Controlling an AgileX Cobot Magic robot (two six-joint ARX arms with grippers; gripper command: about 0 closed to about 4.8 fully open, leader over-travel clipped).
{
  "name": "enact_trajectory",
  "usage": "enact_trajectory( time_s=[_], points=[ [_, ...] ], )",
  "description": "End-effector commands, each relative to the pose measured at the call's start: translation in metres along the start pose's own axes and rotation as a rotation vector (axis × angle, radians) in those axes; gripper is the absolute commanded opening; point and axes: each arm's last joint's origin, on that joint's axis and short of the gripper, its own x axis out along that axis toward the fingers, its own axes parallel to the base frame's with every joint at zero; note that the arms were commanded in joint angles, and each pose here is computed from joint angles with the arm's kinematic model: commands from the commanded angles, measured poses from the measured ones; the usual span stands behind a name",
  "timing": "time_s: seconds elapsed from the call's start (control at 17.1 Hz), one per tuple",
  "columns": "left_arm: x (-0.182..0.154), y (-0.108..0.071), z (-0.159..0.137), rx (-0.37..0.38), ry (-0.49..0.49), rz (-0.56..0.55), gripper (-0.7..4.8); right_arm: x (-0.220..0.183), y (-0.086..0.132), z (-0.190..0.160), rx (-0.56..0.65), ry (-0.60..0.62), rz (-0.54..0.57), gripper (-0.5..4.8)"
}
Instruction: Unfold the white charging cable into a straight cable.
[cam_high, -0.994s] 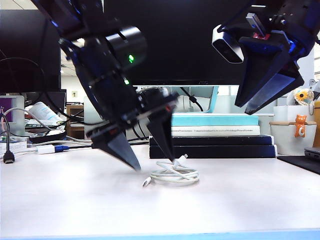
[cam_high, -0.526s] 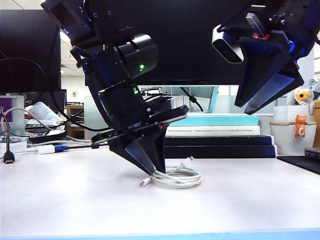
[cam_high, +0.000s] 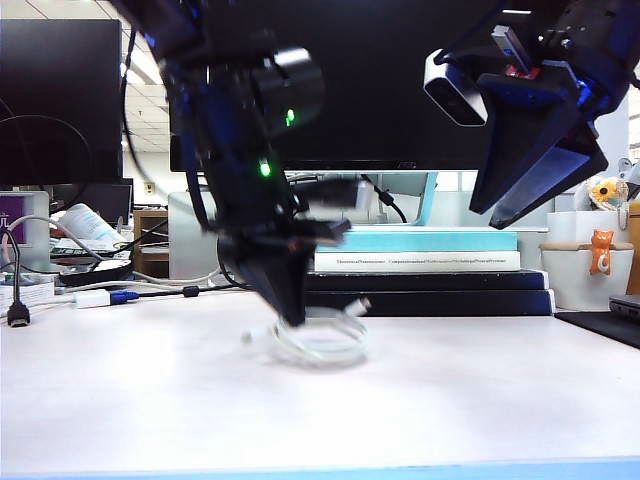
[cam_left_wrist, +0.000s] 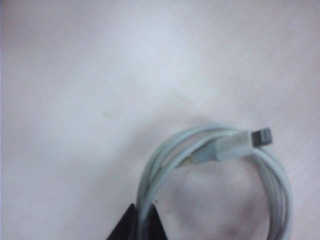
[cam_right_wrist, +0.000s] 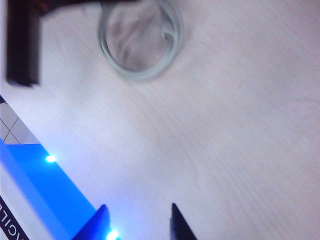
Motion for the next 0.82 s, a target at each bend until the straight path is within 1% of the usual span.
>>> enact_trajectory(
  time_s=[0.06,0.12,0.18,0.29,0.41,0.47,0.53,0.58,0.64,0.7,0.82],
  points=[
    [-0.023,0.0,0.004,0.104,-0.043,0.03,-0.06,-0.012,0.007,0.001,-0.03,-0.053,0.009,1.58],
    [-0.029,0.0,0.005,0.129,-0.057,0.022,-0.06,-0.015,0.01,0.001,-0.04,-0.077,0.031,1.58],
    [-0.04,-0.001,0.006,0.169,-0.092,-0.007,-0.06,-0.022,0.015,0.001,-0.062,-0.126,0.089,1.58],
    [-0.055,-0.008,0.005,0.283,-0.124,-0.096,-0.06,-0.032,0.024,0.0,-0.093,-0.188,0.168,1.58],
    [-0.065,-0.013,0.002,0.378,-0.133,-0.161,-0.06,-0.04,0.029,-0.002,-0.111,-0.213,0.16,1.58],
    [-0.074,-0.015,-0.001,0.446,-0.137,-0.183,-0.06,-0.046,0.033,-0.004,-0.124,-0.23,0.151,1.58],
    [-0.079,-0.015,-0.003,0.477,-0.137,-0.182,-0.06,-0.048,0.034,-0.005,-0.129,-0.238,0.148,1.58],
    [-0.089,-0.015,-0.004,0.523,-0.15,-0.173,-0.05,-0.053,0.038,-0.006,-0.14,-0.254,0.143,1.58],
    [-0.092,-0.015,-0.004,0.541,-0.158,-0.168,-0.06,-0.055,0.039,-0.007,-0.145,-0.261,0.14,1.58],
    [-0.103,-0.016,-0.005,0.581,-0.188,-0.151,-0.06,-0.059,0.042,-0.009,-0.152,-0.27,0.138,1.58],
    [-0.12,-0.016,-0.006,0.619,-0.235,-0.127,-0.06,-0.062,0.044,-0.011,-0.153,-0.273,0.138,1.58]
  ],
)
